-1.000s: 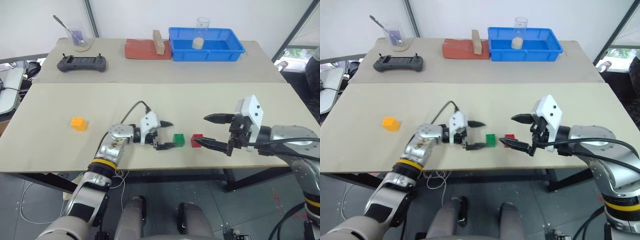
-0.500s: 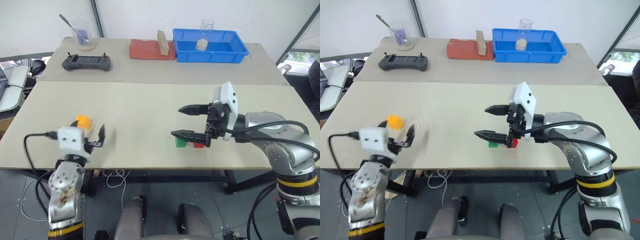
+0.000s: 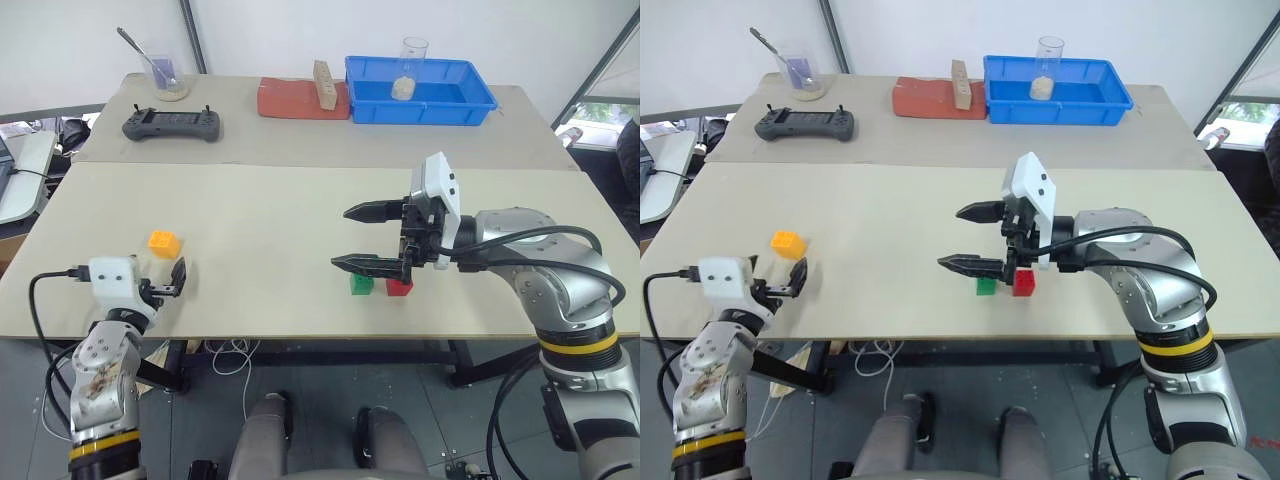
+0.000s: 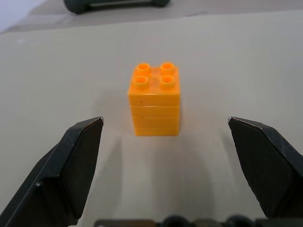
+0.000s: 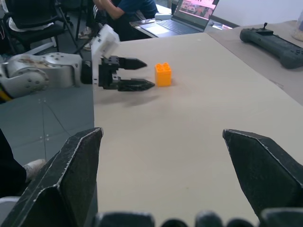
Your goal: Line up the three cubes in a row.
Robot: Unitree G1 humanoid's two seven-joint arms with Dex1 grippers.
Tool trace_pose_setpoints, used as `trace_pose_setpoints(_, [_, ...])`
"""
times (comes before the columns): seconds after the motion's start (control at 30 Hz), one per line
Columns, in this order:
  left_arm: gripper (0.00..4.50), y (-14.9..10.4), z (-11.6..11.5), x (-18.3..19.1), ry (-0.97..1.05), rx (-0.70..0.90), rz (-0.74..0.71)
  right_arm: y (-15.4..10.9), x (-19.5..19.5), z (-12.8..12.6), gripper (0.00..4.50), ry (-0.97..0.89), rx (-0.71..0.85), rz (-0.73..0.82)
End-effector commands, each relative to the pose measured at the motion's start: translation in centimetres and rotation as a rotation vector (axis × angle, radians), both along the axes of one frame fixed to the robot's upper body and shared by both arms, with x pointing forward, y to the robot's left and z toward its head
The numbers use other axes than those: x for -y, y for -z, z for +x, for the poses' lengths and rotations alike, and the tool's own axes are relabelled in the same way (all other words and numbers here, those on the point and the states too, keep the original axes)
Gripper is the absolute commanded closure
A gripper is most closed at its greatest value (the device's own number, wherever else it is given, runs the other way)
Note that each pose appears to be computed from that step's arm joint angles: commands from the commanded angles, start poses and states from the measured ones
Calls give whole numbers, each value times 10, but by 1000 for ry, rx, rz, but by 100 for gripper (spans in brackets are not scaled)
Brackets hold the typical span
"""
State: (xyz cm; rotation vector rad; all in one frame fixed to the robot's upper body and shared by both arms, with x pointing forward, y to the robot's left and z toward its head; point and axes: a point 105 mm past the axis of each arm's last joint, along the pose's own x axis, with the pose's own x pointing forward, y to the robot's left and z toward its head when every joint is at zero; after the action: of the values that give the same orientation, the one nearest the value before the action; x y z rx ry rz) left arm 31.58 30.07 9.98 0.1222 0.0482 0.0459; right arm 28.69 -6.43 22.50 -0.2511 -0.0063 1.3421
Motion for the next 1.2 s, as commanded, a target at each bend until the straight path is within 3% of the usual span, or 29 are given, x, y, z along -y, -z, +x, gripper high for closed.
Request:
trace_pose_setpoints(0.03, [1, -11, 12, -6, 27, 34, 47, -27, -6, -14, 0, -50, 68, 64])
trace_pose_setpoints(0.27, [1, -5, 30, 1, 106, 14, 56, -40, -9, -20, 0, -47, 79, 101])
trace_pose_setpoints(0.37, [85, -7, 32, 2, 110, 27, 50, -38, -7, -19, 0, -28, 79, 94])
trace_pose_setpoints(0.53, [318, -12, 35, 11, 130, 45, 32, -35, -1, -16, 0, 13, 79, 87])
trace_pose_setpoints(0.73, [315, -31, 43, 57, 355, 70, 5, -27, 11, -16, 0, 67, 83, 65])
trace_pose_setpoints(0.87, [315, -47, 22, 148, 878, 33, 65, -24, 24, -21, 0, 103, 90, 25])
trace_pose_setpoints(1.03, [315, -37, 2, 190, 1270, -59, 167, -21, 29, -23, 0, 137, 82, 15])
trace_pose_setpoints(1.2, [315, -20, 8, 204, 1459, -135, 231, -19, 31, -26, 0, 166, 75, 15])
